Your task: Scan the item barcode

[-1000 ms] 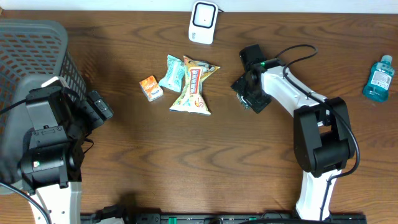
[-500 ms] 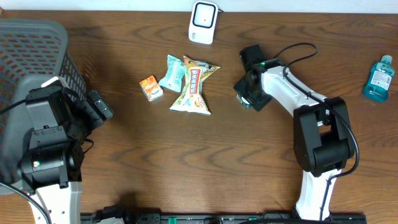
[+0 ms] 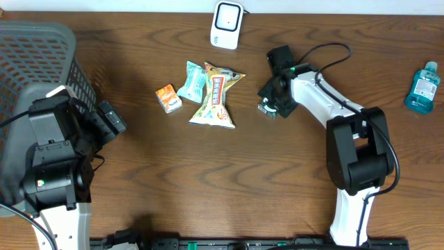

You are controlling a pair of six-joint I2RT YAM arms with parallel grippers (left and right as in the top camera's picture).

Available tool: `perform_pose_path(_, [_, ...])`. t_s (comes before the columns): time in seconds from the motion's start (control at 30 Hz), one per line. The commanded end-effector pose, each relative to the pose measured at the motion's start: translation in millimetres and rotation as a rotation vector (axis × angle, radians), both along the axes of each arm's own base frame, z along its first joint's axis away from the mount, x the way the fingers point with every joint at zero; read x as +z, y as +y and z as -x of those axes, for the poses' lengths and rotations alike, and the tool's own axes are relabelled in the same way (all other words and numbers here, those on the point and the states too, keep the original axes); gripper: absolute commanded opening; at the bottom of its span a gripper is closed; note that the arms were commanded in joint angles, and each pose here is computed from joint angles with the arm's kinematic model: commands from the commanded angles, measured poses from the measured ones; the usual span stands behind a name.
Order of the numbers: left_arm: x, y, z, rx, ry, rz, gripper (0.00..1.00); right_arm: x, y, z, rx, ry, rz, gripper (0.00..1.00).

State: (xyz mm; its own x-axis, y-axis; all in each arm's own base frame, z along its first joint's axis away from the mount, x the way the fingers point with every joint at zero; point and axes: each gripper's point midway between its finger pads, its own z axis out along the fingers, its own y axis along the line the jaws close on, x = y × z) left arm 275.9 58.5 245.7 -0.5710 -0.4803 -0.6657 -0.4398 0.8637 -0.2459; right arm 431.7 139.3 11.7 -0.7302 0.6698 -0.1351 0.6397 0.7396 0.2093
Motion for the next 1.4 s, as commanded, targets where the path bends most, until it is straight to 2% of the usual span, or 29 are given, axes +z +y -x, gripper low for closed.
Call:
perform_pose_path(0.0, [1.8,3.9,0.2,0.021,-0.003,-0.003,0.98,12.9,7.3,-16.1,0.065,-0.050,-0.001,0.62])
perform_pose_path(0.17, [1.8,3.9,0.2,0.021,-0.003,-0.003,0.98,15.7,8.1,-18.3,0.078,-0.057,0.000,0.64])
perform_pose_path(0.23, [1.8,3.9,0.2,0.021,-0.003,-0.003,0.98,14.8,8.8,-17.1,0.113,-0.057,0.010,0.73])
perform_pose_path(0.3, [1.8,3.9,0.2,0.021,-0.003,-0.003,0.98,13.3,11.3,-14.7,0.141,-0.054,0.017,0.87])
perform_pose_path(0.33, [1.8,3.9,0.2,0.021,-0.003,-0.003,0.98,12.4,12.3,-13.5,0.146,-0.052,0.020,0.88])
perform_pose_path(0.8, [1.8,3.9,0.2,0.021,-0.003,-0.003,0.98,-15.3,8.5,1.2,0.153,0.007,0.087,0.80])
perform_pose_path(0.97, [1.8,3.9,0.2,0.021,-0.003,-0.003,0.98,-18.8,5.5,2.1,0.149,0.016,0.097,0.69])
perform_pose_path(1.37, [1.8,3.9,0.3,0.021,-0.003,-0.003,0.98,-13.3,8.6,-4.9,0.165,-0.010,0.089,0.67])
